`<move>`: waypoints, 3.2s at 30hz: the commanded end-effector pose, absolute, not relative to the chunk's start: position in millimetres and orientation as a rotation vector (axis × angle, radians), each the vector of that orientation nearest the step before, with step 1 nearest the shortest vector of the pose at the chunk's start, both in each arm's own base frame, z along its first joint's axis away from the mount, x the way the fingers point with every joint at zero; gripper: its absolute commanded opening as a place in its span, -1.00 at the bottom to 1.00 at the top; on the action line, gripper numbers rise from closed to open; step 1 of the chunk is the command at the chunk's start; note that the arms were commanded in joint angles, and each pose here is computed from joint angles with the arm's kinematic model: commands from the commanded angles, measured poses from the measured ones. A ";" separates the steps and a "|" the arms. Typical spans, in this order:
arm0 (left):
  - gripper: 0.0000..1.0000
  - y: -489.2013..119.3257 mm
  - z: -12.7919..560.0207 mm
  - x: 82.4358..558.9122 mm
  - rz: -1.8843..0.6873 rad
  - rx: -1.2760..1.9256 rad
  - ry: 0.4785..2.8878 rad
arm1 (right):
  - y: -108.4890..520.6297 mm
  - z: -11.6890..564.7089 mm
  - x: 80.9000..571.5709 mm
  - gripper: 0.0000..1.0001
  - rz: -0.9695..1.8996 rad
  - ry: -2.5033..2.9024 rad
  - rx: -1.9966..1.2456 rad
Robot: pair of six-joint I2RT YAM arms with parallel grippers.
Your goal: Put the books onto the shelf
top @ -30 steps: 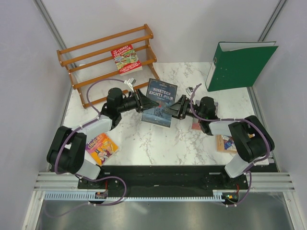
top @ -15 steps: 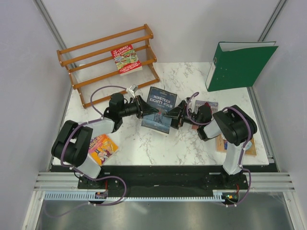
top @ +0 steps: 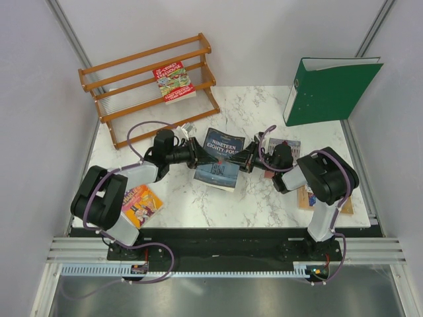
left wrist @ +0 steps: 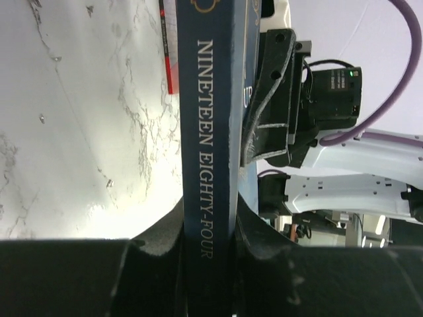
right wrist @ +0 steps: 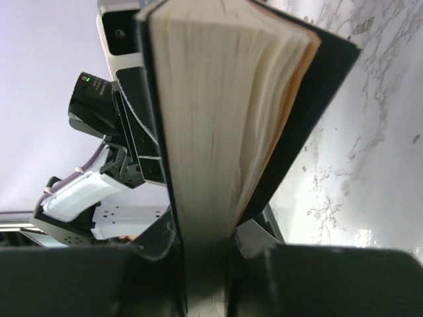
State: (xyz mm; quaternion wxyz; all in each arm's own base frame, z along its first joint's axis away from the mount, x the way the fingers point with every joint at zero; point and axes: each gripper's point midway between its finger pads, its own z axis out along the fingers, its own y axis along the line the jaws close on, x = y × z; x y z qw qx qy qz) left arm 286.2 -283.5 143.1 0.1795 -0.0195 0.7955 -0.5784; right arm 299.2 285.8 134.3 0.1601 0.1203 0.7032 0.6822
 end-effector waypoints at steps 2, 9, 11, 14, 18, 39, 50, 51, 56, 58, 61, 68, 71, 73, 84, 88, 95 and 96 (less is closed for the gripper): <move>-0.96 -286.6 146.8 278.1 -1.620 0.119 2.240 | 277.1 225.8 295.7 -1.00 1.969 1.546 -0.013; -0.10 -275.1 152.3 270.4 -1.544 0.123 2.252 | 272.9 231.1 298.8 -1.00 1.904 1.545 -0.009; -0.04 -271.5 151.7 264.0 -1.532 0.116 2.270 | 272.0 230.5 301.7 -1.00 1.849 1.569 -0.013; -0.01 -264.9 155.9 254.6 -1.501 0.114 2.270 | 269.3 229.6 305.7 -1.00 1.789 1.609 0.002; 0.00 -258.2 164.8 242.6 -1.489 0.112 2.247 | 266.5 232.2 307.7 -1.00 1.733 1.621 -0.004; -0.96 -242.9 177.5 213.1 -1.479 0.075 2.201 | 264.4 234.8 307.6 -0.37 1.721 1.627 -0.002; -0.96 -229.9 222.5 244.0 -1.430 -0.158 1.971 | 246.2 228.0 313.8 0.81 1.550 1.678 0.025; -0.96 -228.7 227.4 246.6 -1.448 -0.190 1.933 | 243.6 226.1 314.7 0.83 1.525 1.703 0.041; -0.96 -215.1 246.6 265.8 -1.424 -0.291 1.801 | 234.9 221.7 318.9 0.90 1.412 1.738 0.020; -0.96 -211.0 258.7 274.7 -1.434 -0.295 1.749 | 233.0 220.7 319.3 0.91 1.395 1.750 0.029; -0.96 -209.3 270.1 285.2 -1.490 -0.277 1.711 | 232.8 218.6 319.3 0.92 1.389 1.754 0.025; -0.96 -213.7 300.7 300.4 -1.529 -0.131 1.688 | 234.0 212.0 320.4 0.93 1.398 1.766 0.029; -0.96 -212.6 311.4 305.5 -1.531 -0.088 1.671 | 235.3 209.6 319.8 0.94 1.408 1.771 0.028; -0.96 -212.2 314.4 307.2 -1.538 -0.062 1.673 | 235.4 209.6 320.0 0.94 1.407 1.769 0.026; -0.96 -188.9 329.4 343.2 -1.667 -0.108 1.561 | 236.2 204.7 320.0 0.96 1.421 1.778 0.033; -0.96 -184.2 333.2 348.1 -1.782 -0.102 1.464 | 235.7 203.2 320.3 0.96 1.420 1.779 0.035; -0.96 -178.6 328.4 356.9 -1.938 -0.169 1.349 | 236.4 201.3 319.4 0.96 1.423 1.784 0.032; -0.96 -178.5 326.7 358.4 -1.939 -0.173 1.349 | 236.3 201.2 319.7 0.96 1.421 1.783 0.032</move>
